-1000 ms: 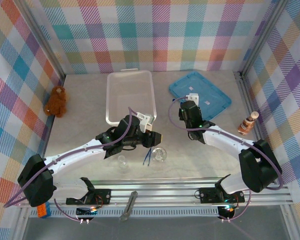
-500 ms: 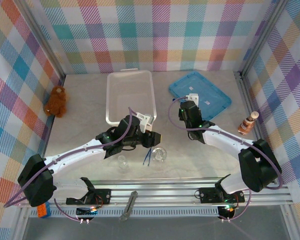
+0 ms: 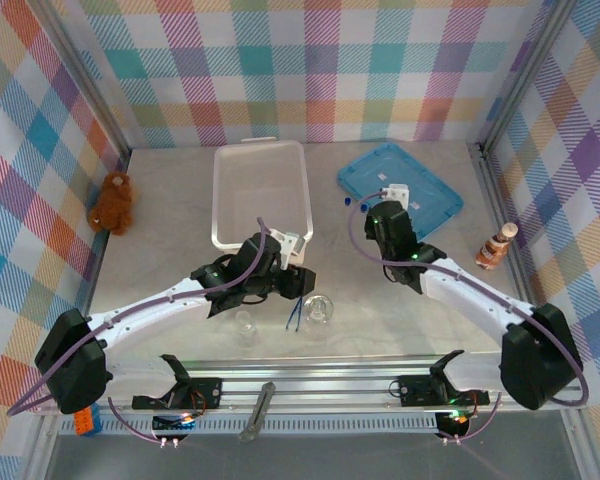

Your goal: Organize the chemistry lab equipment

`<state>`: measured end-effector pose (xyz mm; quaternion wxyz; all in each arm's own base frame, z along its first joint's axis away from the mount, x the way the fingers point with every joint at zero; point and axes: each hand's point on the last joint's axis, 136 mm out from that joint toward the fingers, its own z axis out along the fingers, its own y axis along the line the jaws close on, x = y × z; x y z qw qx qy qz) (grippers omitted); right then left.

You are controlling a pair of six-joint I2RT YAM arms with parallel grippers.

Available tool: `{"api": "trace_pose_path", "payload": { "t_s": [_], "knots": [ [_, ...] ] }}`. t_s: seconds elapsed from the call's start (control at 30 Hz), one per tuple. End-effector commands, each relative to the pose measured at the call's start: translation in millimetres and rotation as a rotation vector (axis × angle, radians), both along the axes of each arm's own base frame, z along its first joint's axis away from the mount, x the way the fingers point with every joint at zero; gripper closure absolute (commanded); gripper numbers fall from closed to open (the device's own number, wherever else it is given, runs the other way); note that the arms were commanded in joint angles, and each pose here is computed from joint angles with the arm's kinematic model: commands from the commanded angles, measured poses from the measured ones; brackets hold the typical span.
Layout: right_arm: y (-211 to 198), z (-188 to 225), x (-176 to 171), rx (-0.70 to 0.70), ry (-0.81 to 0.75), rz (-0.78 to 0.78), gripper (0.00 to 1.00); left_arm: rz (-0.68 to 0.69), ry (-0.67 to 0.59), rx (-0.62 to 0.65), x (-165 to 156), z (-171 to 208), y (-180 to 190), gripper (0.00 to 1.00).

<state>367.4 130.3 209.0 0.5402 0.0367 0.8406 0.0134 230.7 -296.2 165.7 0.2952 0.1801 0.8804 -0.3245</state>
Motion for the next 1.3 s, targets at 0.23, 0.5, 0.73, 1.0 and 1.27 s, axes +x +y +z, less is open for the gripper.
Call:
{"api": "trace_pose_path", "payload": {
  "t_s": [0.23, 0.5, 0.73, 1.0, 1.27],
  "knots": [
    [-2.1, 23.4, -37.3, 0.098, 0.053, 0.041, 0.65, 0.032, -0.004, 0.055, -1.2, -6.4, 18.4, 0.55],
    [13.5, 15.6, -64.0, 0.121, 0.134, 0.147, 0.62, -0.008, -0.030, 0.082, -8.6, -6.5, 16.5, 0.55],
    [30.2, -21.1, -81.4, 0.116, 0.279, 0.206, 0.55, -0.096, -0.088, 0.204, -28.0, -12.5, 1.1, 0.56],
    [31.3, -53.7, -96.7, 0.134, 0.378, 0.205, 0.45, -0.152, -0.119, 0.294, -42.2, -29.1, -18.0, 0.55],
    [27.0, -66.2, -102.8, 0.133, 0.402, 0.190, 0.43, -0.162, -0.133, 0.361, -40.3, -42.9, -32.3, 0.55]
  ]
}}
